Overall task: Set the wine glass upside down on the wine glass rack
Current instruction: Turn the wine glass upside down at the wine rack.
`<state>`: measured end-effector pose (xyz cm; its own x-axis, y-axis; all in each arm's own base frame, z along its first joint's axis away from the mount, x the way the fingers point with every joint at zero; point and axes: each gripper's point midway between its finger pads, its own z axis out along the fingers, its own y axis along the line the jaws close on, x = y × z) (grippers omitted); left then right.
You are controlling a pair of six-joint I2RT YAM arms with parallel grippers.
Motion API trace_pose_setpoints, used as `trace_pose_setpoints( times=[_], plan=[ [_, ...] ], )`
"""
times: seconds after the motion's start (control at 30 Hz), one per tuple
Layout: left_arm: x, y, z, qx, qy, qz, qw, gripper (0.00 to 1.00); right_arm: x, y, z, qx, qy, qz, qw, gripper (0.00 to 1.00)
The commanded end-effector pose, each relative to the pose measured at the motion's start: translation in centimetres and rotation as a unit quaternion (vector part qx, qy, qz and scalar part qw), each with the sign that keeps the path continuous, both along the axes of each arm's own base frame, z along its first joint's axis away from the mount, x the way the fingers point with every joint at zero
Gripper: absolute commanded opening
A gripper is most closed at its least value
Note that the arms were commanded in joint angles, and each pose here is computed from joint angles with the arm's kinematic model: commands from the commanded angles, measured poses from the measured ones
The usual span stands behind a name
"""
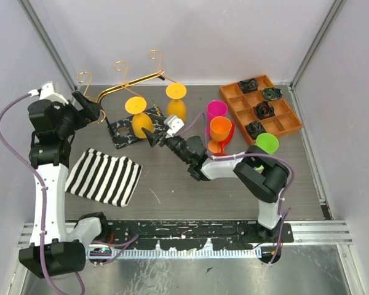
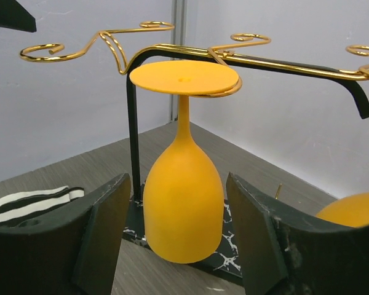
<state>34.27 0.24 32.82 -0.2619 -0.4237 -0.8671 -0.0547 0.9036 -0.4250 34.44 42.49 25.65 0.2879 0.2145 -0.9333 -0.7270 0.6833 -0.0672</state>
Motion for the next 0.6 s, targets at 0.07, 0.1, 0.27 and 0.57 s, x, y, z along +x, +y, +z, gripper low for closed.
trace_pose_setpoints(
  times=[0.07,0.1,0.27,0.57],
  plan=[
    [-0.8,-0.6,1.8,0.009,-0.039,-0.005,0.999,0.96,-2.5,-2.5,1.3,0.020,0.053,0.013,0.998,0.73],
    [-1.0,-1.3,2.0,0.016,-0.043,-0.013,0.999,0.96,-2.9,-3.0,1.0,0.019,0.069,0.014,0.997,0.74],
    [-3.0,-3.9,3.6,0.090,-0.060,-0.029,0.994,0.98,-5.3,-5.3,-2.1,-0.018,0.149,0.015,0.988,0.77],
    [-9.6,-5.2,3.9,0.140,-0.076,-0.063,0.985,1.00,-7.8,-9.6,-6.1,-0.122,0.301,-0.041,0.945,0.90]
  ],
)
